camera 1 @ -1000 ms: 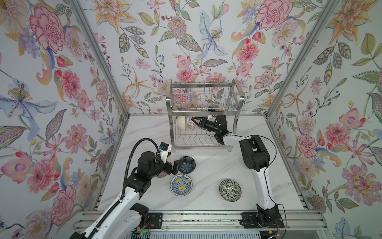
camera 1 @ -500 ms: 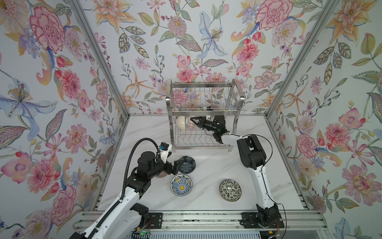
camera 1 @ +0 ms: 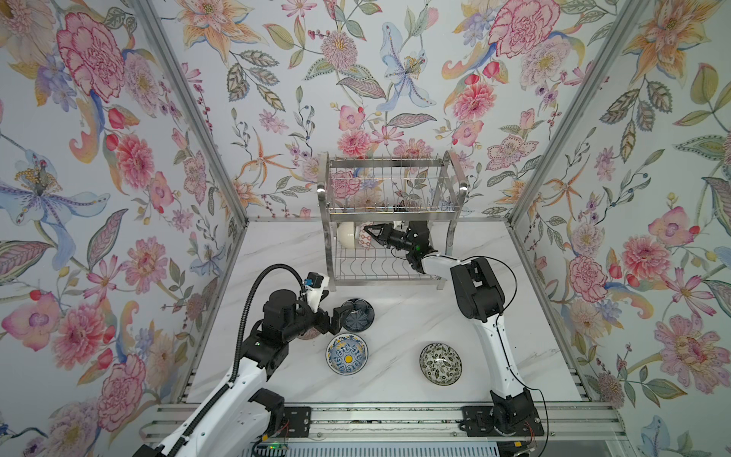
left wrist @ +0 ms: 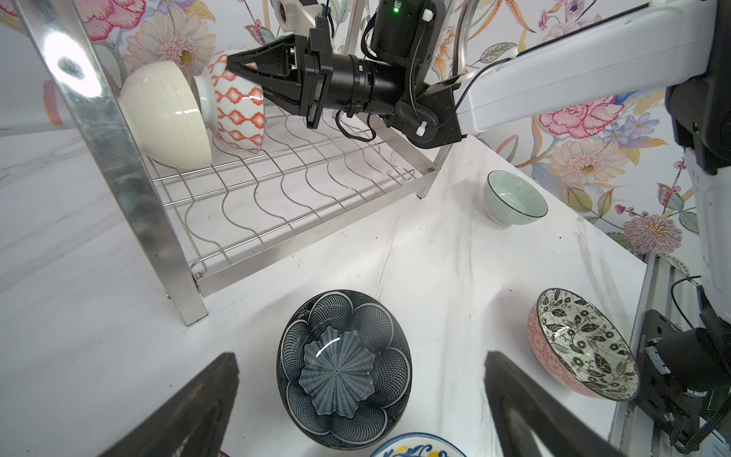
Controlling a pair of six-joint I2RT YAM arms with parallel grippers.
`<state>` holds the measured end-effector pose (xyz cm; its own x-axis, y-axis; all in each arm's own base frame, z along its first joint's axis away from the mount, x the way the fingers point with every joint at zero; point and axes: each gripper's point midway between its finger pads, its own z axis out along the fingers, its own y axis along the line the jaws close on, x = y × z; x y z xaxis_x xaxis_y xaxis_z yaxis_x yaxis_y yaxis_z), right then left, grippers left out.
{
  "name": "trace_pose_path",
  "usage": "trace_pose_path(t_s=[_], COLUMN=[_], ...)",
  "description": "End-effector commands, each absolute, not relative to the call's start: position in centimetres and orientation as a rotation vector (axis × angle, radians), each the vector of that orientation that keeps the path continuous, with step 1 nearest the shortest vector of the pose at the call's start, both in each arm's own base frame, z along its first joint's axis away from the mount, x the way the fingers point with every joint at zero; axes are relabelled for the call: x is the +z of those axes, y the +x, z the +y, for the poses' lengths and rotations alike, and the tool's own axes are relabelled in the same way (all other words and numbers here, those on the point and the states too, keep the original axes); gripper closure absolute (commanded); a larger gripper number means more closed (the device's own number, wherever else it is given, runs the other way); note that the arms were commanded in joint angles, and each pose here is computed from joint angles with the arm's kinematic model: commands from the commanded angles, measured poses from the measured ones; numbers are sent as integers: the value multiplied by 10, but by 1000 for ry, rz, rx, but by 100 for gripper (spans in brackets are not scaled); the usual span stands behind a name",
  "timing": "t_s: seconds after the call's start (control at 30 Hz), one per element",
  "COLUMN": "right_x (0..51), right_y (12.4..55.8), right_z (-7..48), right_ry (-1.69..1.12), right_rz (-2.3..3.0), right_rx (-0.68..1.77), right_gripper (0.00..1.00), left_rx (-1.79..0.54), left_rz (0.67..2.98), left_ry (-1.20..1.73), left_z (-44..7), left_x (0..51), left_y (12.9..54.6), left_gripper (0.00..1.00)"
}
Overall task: Load the bowls into the dish rack
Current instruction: 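Lower the blue-triangle bowl upright beside the cream bowl with the right gripper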
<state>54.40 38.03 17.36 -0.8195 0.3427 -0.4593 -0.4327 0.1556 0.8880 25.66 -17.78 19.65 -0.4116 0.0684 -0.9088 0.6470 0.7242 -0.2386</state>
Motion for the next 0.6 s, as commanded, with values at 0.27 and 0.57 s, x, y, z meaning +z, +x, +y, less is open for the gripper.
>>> trace_pose_path(t_s=[0.27, 0.57], right_x=[188, 177], right_y=[556, 563], right_z=[382, 383], right_ry=[-122, -104], right_rz=[1790, 1821], right_rx=[1743, 1728], right_gripper=[98, 96], left_rx=[-734, -735], left_rz=[1883, 1882], left_ry=[591, 593], left_z=[-183, -183], left_x=[199, 199], left_y=[251, 251], left_gripper=[1, 1])
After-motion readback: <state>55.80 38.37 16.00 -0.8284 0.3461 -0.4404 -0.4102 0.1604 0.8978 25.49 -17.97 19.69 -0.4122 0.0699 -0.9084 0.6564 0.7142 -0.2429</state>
